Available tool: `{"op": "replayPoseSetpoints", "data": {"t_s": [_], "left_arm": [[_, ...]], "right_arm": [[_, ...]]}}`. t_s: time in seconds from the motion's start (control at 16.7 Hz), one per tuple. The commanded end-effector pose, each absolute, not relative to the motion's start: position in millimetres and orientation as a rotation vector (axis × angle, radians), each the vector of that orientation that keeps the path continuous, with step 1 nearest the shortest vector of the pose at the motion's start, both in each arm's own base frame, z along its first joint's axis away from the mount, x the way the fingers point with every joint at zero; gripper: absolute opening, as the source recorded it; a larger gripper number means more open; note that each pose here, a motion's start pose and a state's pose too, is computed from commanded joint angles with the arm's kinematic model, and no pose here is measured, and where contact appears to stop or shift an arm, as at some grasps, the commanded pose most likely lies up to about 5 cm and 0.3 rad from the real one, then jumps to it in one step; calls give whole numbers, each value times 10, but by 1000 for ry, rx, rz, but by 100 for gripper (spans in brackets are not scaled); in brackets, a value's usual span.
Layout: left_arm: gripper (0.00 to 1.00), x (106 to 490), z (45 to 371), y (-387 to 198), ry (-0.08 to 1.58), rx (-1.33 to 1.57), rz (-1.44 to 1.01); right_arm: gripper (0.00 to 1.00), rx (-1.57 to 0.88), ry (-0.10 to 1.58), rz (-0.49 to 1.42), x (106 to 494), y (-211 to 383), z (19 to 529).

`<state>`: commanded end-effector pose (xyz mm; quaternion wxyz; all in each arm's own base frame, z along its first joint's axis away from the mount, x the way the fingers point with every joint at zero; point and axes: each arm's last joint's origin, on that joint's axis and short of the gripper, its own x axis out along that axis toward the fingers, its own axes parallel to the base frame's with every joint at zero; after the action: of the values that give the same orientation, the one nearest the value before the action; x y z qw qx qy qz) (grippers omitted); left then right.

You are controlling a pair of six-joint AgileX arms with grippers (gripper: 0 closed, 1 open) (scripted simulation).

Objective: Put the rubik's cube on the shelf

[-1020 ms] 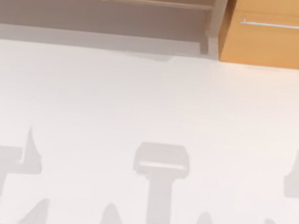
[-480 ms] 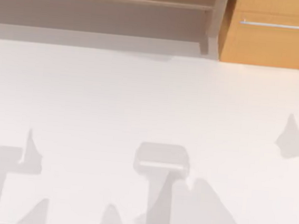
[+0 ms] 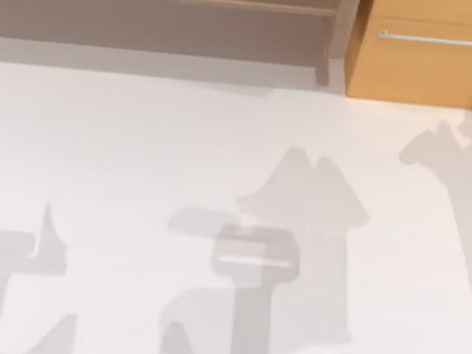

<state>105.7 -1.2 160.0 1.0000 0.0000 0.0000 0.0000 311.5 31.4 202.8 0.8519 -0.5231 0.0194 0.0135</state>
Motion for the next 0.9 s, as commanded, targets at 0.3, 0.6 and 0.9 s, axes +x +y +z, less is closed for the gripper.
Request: {"op": "replayPoseSetpoints", "data": {"t_s": [0.3,0.6,0.9], "left_arm": [[100,1057,1600,-12,0,0,0],[100,1057,1600,-12,0,0,0],[100,1057,1600,-12,0,0,0]], "right_arm": [[100,-1388,48,34,3752,534,1360],[100,-1553,15,0,4030,679,932],[100,-1571,8,-8,4057,696,892]]}}
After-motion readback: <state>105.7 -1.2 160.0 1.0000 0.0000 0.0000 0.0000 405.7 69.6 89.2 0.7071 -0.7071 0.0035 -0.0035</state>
